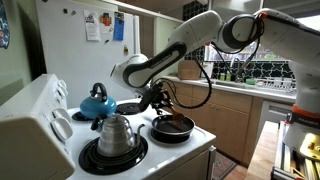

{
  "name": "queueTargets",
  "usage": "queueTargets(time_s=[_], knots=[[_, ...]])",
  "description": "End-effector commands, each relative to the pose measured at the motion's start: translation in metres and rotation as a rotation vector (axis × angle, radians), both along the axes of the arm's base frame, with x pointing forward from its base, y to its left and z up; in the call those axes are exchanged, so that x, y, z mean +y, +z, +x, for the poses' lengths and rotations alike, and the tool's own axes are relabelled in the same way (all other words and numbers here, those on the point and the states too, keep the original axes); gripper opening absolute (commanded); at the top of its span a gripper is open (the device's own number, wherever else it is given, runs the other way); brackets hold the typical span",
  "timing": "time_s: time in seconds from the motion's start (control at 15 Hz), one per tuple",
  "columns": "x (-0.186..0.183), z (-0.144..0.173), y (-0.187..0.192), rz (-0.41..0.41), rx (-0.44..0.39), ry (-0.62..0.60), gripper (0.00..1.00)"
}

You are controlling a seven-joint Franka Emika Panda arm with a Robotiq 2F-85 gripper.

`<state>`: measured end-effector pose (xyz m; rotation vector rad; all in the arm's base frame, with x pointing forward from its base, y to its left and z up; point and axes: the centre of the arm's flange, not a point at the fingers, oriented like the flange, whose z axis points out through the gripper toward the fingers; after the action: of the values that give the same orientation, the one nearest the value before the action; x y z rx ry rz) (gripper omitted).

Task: Use the wooden spoon to stir the contents of the pan

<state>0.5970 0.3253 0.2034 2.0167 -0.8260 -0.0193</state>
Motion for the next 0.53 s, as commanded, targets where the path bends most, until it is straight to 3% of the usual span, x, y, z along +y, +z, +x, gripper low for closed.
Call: queueTargets(time_s=[0.0,0.47], knots=[[-0.014,-0.01,0.005,-0.05,-0.05,0.028,0.04],[-0.002,0.014,0.001,-0.013,-0.16,0.14,0.04]])
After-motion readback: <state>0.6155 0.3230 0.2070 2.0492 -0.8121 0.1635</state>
